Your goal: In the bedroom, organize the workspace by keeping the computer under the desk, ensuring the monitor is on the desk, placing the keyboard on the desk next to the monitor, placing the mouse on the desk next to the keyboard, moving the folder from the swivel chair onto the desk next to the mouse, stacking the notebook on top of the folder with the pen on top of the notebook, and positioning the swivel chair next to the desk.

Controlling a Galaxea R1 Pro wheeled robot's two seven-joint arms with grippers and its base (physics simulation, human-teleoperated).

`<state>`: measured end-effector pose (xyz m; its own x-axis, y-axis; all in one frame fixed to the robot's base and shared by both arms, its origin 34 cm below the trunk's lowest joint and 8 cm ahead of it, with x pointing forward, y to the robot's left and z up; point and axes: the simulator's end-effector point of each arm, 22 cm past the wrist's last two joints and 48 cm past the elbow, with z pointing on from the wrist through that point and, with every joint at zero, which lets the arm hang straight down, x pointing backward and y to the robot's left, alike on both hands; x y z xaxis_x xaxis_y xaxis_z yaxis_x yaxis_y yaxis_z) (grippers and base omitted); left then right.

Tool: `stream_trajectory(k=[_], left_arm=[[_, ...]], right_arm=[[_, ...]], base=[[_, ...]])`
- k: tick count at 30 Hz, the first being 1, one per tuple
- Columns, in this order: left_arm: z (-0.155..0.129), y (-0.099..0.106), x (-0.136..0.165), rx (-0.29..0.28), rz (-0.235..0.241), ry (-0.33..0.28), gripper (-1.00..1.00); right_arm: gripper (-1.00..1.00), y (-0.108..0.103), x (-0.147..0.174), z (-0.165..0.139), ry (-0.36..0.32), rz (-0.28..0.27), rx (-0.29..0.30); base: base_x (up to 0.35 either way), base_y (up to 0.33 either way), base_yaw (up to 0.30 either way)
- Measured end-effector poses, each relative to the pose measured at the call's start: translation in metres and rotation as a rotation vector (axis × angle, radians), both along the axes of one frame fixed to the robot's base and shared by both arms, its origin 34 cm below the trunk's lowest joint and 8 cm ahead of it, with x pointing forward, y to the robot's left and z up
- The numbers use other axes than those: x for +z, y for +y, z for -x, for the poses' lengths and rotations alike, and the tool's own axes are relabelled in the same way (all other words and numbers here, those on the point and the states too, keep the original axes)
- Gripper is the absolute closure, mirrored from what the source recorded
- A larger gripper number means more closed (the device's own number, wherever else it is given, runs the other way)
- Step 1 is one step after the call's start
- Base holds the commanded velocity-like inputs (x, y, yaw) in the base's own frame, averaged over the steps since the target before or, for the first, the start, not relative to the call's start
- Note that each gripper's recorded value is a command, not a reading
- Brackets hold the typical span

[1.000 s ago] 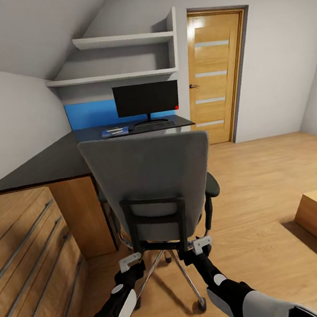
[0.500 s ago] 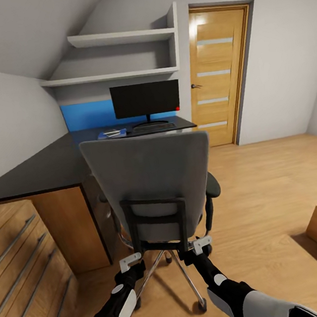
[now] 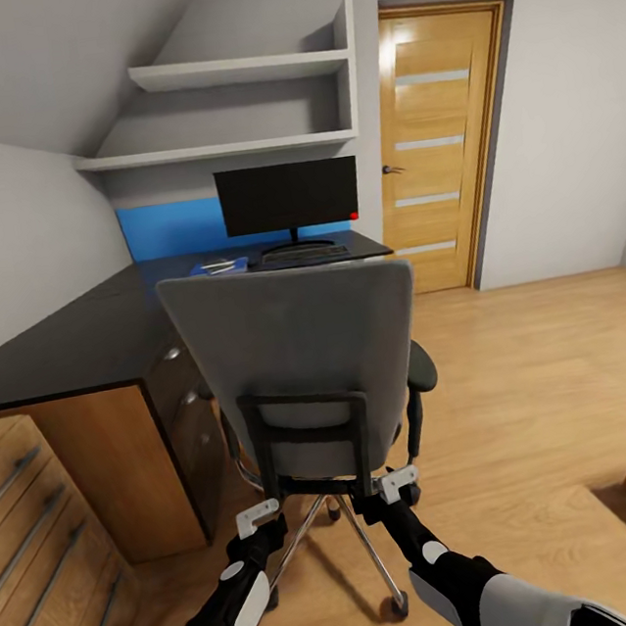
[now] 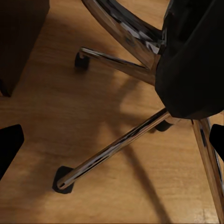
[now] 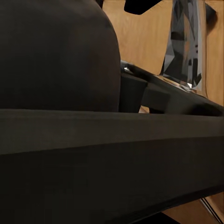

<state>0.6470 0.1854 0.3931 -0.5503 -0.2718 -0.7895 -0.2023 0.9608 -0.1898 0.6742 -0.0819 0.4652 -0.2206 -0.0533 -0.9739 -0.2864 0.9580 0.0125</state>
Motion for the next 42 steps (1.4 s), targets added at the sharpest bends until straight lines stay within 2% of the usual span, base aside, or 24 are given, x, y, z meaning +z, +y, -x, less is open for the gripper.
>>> stream_trajectory(k=[16, 32, 42], left_arm=[[0.0, -0.001, 0.0, -0.001, 0.002, 0.001, -1.0], [0.001, 0.003, -0.001, 0.009, -0.002, 0.004, -1.0], [0.001, 0.003, -0.001, 0.008, -0.001, 0.002, -1.0]], right_arm=[[-1.0, -0.002, 0.0, 0.0, 0.002, -0.005, -0.008], [-1.0, -0.013, 0.0, -0.004, 0.009, -0.035, -0.059], [-1.0, -0.011, 0.0, -0.004, 0.008, -0.031, -0.052]], base=[[0.194, -0.098, 0.032], [0.184, -0.093, 0.111], [0.177, -0.044, 0.021]])
